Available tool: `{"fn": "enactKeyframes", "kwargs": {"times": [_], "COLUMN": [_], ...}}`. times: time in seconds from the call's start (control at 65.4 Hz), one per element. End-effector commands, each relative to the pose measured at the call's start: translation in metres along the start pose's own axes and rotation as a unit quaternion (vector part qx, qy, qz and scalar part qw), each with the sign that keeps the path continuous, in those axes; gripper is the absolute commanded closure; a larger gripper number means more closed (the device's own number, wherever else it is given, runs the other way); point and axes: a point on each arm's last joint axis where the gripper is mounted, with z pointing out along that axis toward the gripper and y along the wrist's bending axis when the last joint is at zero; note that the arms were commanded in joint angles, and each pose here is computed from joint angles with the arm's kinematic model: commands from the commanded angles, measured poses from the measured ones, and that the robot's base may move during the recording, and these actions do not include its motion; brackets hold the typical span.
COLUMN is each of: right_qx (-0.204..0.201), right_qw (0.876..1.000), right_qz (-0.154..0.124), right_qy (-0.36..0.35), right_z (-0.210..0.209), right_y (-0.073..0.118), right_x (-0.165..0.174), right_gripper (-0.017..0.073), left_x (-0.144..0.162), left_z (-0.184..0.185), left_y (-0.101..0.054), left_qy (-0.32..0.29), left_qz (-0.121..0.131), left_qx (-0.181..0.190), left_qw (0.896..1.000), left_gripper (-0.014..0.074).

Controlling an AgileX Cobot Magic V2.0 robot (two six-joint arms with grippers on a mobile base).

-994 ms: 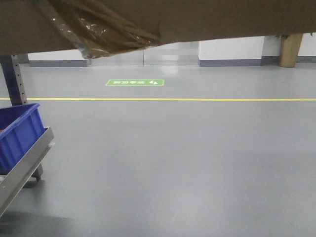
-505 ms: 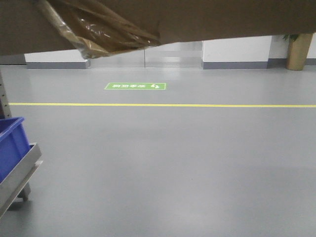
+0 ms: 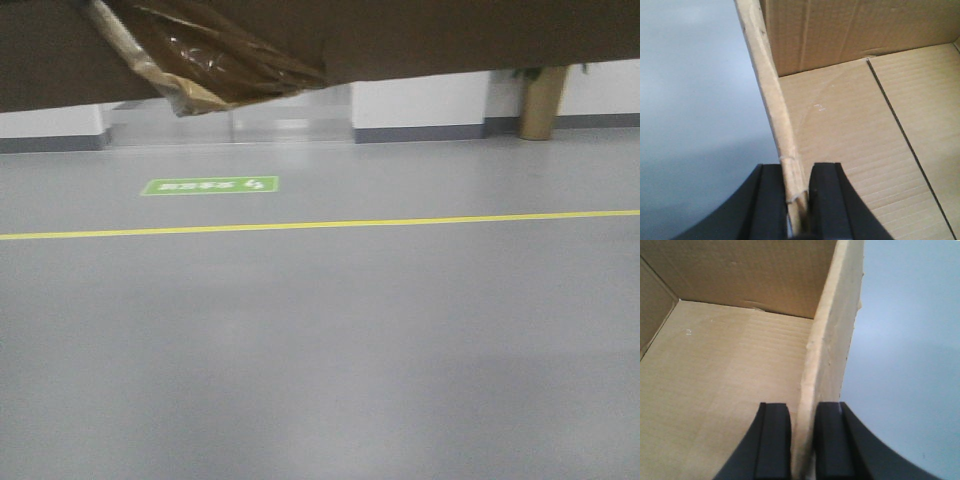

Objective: Grab carton from right shelf to conveyor
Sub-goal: 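Carry the box in both grippers while the base turns and drives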

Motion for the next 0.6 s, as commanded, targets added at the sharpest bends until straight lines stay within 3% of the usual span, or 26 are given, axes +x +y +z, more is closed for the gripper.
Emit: {"fn": "enactKeyframes", "kwargs": {"times": [0.0, 0.581], "right_qx": [0.01, 0.01], "right_qw": [0.999, 0.999], "right_qz": [-0.017, -0.017], "right_qy": [-0.039, -0.04], "right_z": [-0.0109, -0.0109], "right_y": [-0.0018, -0.0018], "right_x": [-0.0048, -0.005], "right_gripper": [0.0629, 0.0629], "left_x": [-0.0016, -0.0026], "left_z": [-0.0043, -0.0044], "left_y": [0.0043, 0.007], "left_qy": [-0.015, -0.02], "left_qz": [0.014, 0.019], "left_qx": [-0.018, -0.034], "left_qw": [1.0, 0.999], "left_gripper": [0.0602, 0.0602]}}
